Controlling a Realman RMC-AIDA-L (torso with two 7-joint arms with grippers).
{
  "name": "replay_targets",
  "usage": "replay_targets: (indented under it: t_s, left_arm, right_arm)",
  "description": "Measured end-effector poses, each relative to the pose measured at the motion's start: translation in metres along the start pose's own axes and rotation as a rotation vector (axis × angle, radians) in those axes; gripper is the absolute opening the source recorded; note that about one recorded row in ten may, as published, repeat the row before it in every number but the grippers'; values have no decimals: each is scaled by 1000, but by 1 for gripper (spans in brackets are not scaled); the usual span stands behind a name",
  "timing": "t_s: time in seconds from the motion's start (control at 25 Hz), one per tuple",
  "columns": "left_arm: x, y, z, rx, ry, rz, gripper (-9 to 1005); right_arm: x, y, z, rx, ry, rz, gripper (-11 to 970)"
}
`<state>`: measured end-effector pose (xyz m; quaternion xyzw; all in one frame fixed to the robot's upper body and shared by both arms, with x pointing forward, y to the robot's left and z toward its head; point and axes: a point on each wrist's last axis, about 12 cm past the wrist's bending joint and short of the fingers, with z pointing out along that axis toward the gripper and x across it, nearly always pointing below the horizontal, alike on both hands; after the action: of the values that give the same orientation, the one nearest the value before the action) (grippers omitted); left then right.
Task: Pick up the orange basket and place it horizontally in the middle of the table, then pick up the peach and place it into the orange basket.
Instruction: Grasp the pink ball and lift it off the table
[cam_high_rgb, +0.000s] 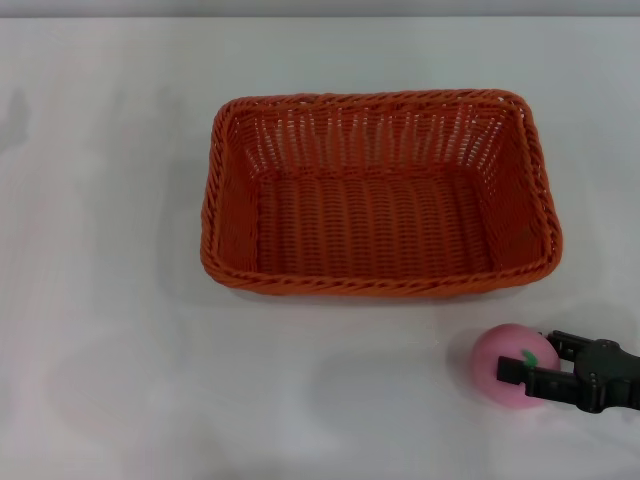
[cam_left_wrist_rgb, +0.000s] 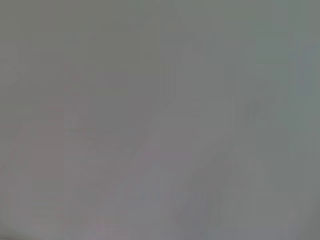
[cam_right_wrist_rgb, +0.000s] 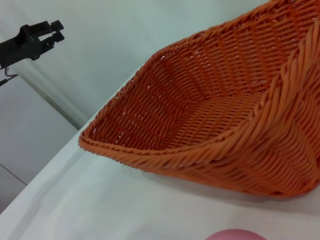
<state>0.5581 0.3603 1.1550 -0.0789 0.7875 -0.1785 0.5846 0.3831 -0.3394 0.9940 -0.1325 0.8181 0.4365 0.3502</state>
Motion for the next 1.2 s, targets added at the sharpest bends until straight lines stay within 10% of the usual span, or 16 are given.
replay_targets:
  t_s: [1.2]
  left_arm:
    - [4, 4, -3, 8, 5, -12, 428]
  right_arm:
    - [-14, -2, 10, -41, 35, 18, 472]
